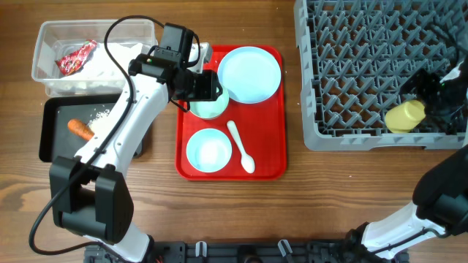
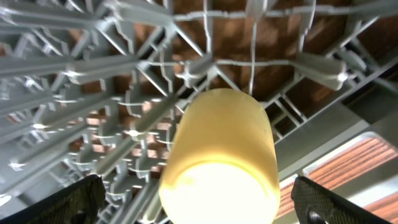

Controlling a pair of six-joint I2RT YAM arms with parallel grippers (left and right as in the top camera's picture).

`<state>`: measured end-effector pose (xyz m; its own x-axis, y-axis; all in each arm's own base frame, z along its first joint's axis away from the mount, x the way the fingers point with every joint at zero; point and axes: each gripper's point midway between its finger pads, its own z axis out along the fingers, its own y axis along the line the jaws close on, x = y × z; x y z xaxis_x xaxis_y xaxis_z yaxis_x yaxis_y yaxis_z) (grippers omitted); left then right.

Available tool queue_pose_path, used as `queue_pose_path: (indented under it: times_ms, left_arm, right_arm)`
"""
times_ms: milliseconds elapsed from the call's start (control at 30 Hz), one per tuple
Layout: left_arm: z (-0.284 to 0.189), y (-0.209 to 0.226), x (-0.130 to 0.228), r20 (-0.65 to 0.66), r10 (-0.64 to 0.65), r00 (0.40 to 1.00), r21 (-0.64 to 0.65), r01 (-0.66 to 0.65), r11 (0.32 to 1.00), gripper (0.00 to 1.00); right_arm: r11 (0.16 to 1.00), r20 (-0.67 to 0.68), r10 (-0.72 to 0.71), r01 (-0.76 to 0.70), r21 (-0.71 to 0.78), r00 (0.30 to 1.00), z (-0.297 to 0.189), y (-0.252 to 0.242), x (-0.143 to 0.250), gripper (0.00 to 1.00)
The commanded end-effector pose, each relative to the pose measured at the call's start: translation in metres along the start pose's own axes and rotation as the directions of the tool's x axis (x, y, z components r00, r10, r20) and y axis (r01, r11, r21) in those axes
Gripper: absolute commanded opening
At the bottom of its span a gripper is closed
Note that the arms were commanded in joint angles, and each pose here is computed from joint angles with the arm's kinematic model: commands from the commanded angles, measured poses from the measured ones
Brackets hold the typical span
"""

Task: Sort waste into correct bins and load items into the dishwasher rack
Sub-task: 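Move the right gripper to the light-blue plate on the red tray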

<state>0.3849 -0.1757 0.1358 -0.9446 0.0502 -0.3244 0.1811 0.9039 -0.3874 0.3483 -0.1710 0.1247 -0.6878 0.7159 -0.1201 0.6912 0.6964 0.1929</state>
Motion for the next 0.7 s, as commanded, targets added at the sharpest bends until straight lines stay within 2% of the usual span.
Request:
queue_pose_path:
  times_ms: [0, 167, 300, 400, 533, 667]
  left_arm:
    - [0.000, 0.002, 0.001, 0.002, 0.011, 1.000, -0.012, -0.011, 1.000, 0.48]
    - [0.000, 0.002, 0.001, 0.003, 0.011, 1.000, -0.012, -0.011, 1.000, 0.53]
    - [0.000, 0.002, 0.001, 0.000, 0.020, 1.000, -0.012, -0.020, 1.000, 0.63]
    - [-0.001, 0.002, 0.004, -0.012, 0.046, 0.999, -0.015, -0.047, 0.999, 0.75]
    - [-0.012, 0.004, 0.004, -0.008, 0.046, 0.999, -0.019, -0.046, 0.999, 0.76]
    - [-0.036, 0.004, -0.001, 0.031, 0.042, 0.999, -0.022, -0.042, 0.999, 0.76]
  right_arm:
    - [0.999, 0.067, -0.026, 0.029, -0.037, 0.997, -0.028, 0.012, -0.021, 1.00]
    - [0.996, 0.156, -0.059, 0.069, -0.061, 0.986, -0.079, 0.027, -0.032, 1.00]
    - [0.976, 0.237, -0.153, 0.184, -0.113, 0.959, -0.120, 0.057, -0.023, 1.00]
    - [0.942, 0.266, -0.243, 0.293, -0.164, 0.933, -0.136, 0.091, -0.003, 1.00]
    - [0.871, 0.263, -0.371, 0.432, -0.233, 0.891, -0.140, 0.146, 0.034, 1.00]
    - [0.746, 0.254, -0.489, 0.551, -0.374, 0.835, -0.141, 0.207, 0.080, 1.00]
